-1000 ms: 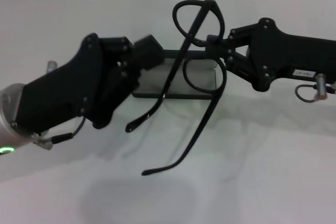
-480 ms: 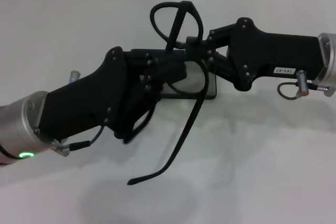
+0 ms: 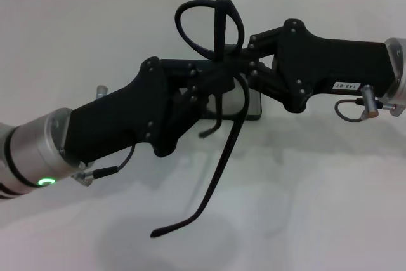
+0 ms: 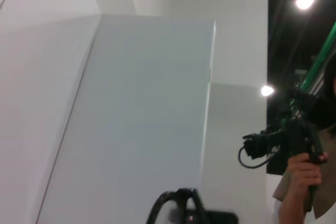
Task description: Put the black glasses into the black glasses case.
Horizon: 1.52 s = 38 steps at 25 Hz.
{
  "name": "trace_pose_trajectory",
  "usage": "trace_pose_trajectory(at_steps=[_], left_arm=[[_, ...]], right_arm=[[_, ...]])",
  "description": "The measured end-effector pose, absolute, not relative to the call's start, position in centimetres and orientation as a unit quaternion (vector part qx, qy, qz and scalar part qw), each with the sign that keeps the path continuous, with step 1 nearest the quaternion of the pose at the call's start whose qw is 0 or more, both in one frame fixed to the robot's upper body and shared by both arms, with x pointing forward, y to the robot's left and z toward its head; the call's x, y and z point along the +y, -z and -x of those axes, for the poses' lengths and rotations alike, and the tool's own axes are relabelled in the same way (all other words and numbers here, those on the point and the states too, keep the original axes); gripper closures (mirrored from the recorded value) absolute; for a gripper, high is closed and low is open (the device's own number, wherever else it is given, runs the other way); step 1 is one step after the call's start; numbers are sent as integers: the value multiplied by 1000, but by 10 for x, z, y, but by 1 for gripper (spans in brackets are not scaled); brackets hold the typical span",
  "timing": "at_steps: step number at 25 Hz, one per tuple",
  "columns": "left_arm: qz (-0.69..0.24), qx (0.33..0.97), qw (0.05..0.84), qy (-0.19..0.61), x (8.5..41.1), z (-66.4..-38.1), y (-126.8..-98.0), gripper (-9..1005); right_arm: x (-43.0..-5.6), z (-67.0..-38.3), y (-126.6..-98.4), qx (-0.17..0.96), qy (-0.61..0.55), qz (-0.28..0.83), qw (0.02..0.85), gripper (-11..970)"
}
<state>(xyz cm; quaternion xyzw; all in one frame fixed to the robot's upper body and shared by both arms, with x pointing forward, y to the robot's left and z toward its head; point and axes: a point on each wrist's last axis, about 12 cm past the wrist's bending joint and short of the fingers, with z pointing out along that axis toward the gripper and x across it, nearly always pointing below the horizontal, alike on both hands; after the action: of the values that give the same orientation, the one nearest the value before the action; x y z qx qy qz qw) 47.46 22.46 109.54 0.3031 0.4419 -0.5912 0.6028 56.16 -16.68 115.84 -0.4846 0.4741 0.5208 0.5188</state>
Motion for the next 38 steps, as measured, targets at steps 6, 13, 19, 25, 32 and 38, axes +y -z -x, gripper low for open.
trace_pose_trajectory(at_steps=[6, 13, 19, 25, 32, 38], left_arm=[[-303, 452, 601, 585, 222, -479, -1094, 960], [-302, 452, 604, 582, 222, -480, -1095, 960], [-295, 455, 609, 578, 224, -480, -1094, 960], [-290, 459, 611, 577, 225, -480, -1093, 960], [-296, 433, 615, 589, 232, -472, -1098, 959], [-282, 445, 626, 575, 243, -469, -1095, 959]], right_arm=[[-166, -561, -1159, 472, -523, 486, 518, 895], [-168, -562, -1159, 472, -521, 483, 523, 895], [-167, -562, -1160, 465, -522, 484, 527, 896], [-171, -559, -1160, 458, -524, 480, 535, 896], [-186, -560, -1158, 465, -510, 457, 561, 898], [-214, -551, -1172, 417, -528, 420, 608, 897]])
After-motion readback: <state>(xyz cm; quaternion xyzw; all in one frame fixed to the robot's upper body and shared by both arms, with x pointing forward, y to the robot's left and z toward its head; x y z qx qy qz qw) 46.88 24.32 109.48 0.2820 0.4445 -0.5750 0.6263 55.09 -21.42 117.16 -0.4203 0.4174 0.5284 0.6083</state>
